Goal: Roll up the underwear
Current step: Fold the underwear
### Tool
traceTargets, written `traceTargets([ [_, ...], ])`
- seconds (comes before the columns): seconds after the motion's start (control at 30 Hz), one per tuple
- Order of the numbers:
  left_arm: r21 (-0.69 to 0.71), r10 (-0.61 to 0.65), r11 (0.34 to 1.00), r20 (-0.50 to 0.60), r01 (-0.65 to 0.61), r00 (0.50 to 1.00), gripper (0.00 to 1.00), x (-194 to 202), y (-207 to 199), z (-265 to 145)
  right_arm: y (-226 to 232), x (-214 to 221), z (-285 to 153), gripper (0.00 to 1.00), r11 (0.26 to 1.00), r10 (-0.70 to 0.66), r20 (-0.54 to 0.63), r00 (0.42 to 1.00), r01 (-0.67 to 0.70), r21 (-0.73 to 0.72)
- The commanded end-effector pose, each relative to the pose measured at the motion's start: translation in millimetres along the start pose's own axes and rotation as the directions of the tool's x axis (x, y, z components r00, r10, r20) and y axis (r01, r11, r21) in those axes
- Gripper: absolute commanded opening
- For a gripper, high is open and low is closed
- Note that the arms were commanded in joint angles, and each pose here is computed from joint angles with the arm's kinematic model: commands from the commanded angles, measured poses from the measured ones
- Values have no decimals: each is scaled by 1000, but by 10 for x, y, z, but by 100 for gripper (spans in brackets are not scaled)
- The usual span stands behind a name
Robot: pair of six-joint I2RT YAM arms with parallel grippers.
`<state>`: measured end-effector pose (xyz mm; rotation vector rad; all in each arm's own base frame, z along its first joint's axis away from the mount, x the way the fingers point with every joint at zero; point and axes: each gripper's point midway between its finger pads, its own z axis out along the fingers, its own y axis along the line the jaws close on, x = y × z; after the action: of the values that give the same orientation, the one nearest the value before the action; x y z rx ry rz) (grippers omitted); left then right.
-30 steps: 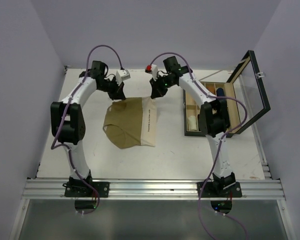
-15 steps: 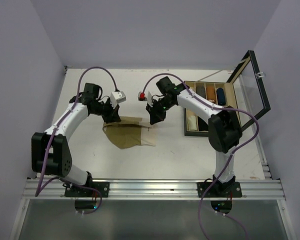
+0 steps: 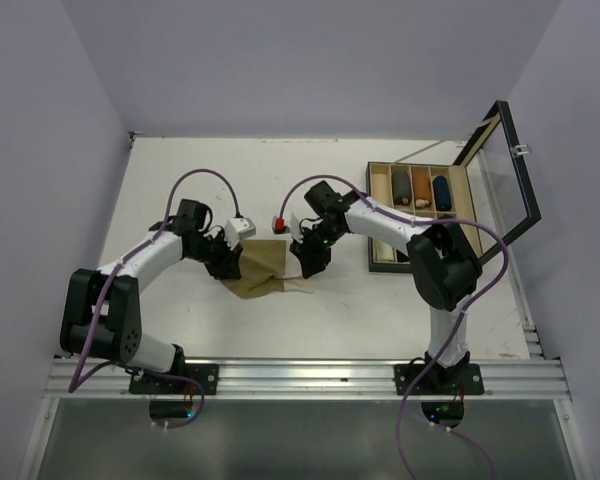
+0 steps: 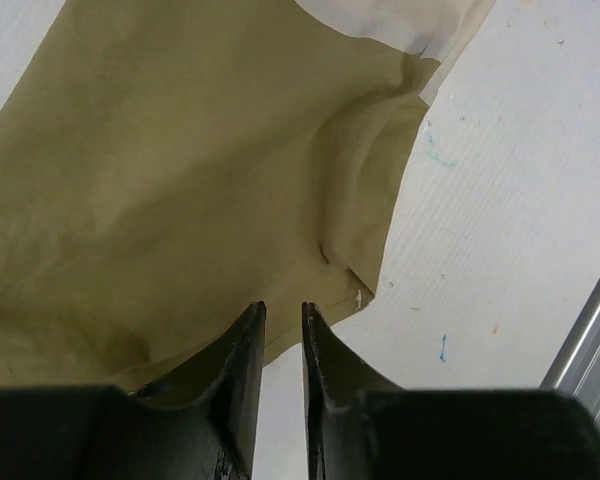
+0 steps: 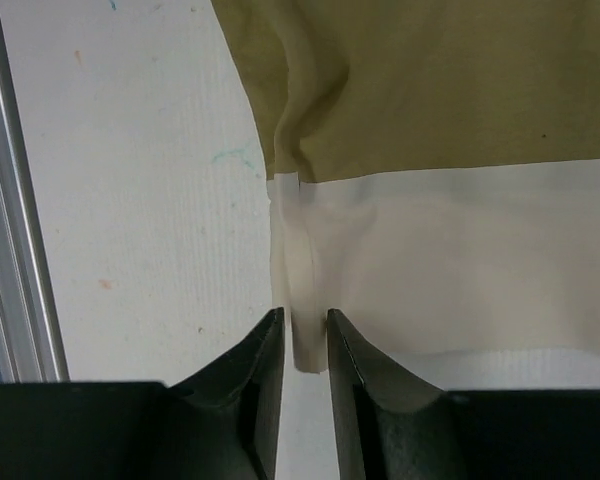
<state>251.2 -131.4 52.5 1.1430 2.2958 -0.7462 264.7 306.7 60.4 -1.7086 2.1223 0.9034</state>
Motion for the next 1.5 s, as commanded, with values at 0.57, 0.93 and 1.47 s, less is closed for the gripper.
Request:
traceTargets([
  [0.57, 22, 150, 988, 65, -152, 987, 44, -422, -43, -239, 137, -224, -225, 27, 978, 204, 46, 978, -206, 45],
  [0.93, 27, 258, 966, -52, -257, 965, 44, -54, -319, 138, 3, -63, 201, 19, 894, 446, 44, 894, -448, 26],
  [1.47, -6, 296, 955, -55, -296, 954, 42, -148, -315, 365, 1, 387, 479, 14, 852, 523, -90, 848, -522, 39],
])
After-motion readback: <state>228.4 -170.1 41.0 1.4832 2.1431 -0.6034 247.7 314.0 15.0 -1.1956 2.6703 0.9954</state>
